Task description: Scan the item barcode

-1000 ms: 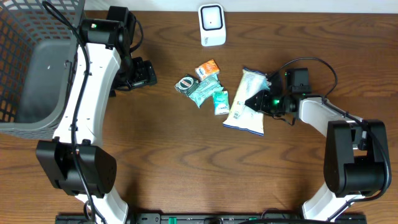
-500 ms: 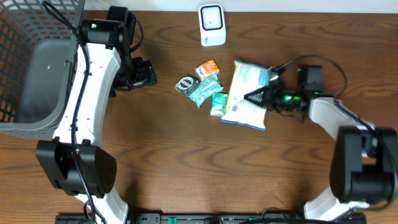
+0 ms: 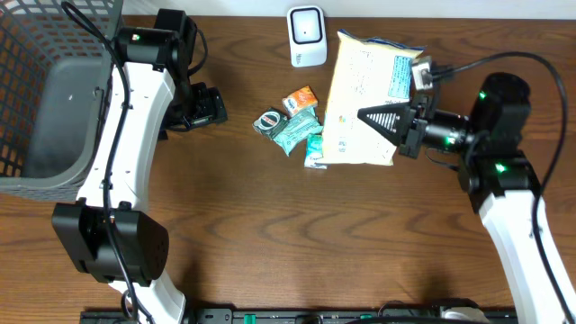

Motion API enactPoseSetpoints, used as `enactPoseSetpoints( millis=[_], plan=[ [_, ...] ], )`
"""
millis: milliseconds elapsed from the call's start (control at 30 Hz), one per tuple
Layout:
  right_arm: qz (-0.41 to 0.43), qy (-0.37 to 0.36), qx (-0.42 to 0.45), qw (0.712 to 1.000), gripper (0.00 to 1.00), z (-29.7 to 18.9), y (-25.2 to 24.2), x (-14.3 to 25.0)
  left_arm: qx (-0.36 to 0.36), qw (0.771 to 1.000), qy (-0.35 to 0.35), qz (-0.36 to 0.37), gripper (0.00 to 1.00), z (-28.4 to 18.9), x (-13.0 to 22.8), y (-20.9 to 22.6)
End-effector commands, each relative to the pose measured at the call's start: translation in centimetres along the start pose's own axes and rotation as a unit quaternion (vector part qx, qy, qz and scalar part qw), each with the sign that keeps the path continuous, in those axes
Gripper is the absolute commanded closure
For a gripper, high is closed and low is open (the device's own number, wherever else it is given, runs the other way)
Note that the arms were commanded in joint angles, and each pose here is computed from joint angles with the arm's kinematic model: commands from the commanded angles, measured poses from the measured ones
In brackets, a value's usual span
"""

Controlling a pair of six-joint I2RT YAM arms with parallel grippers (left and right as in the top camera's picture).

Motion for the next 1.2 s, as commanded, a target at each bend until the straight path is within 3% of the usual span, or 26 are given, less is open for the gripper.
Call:
enactPoseSetpoints(
  millis=[0,667,867,1000,1167],
  plan=[
    [-0.04,-0.006,-0.023,0.999,0.99,-0.4,2.6,-0.8,0.003,1.0,-0.005,-0.003,0.03,-0.5,0.3,0.1],
    [-0.026,-0.012,0.001,1.0,0.99,0.6,2.2,-0.7,0.003,1.0,-0.005,-0.003,0.02,-0.5,0.3,0.1],
    [0.025,-0.01,0.213,0.977,0.99,1.2,-1.2,1.5,0.003,1.0,-0.005,-0.003,0.02,-0.5,0.3,0.1],
    [0.032,0.014,0.39,0.92,0.99,0.8,-3.6,3.4,0.003,1.0,-0.005,-0.003,0.03,-0.5,0.3,0.1],
    [0.043,0.047,0.463,0.884,0.99,0.6,-4.7,3.4,0.003,1.0,-0.005,-0.003,0.02,-0.5,0.3,0.1]
  ],
)
Point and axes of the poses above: each gripper's point midway between its finger pads, its own z axis out along the fingers, its own y axis along the line the jaws close on, x = y × z, the point moved 9 cm from there along -z, back along the fingers, and after that the axes turned 3 degrees about z, right-handed, at the moved point
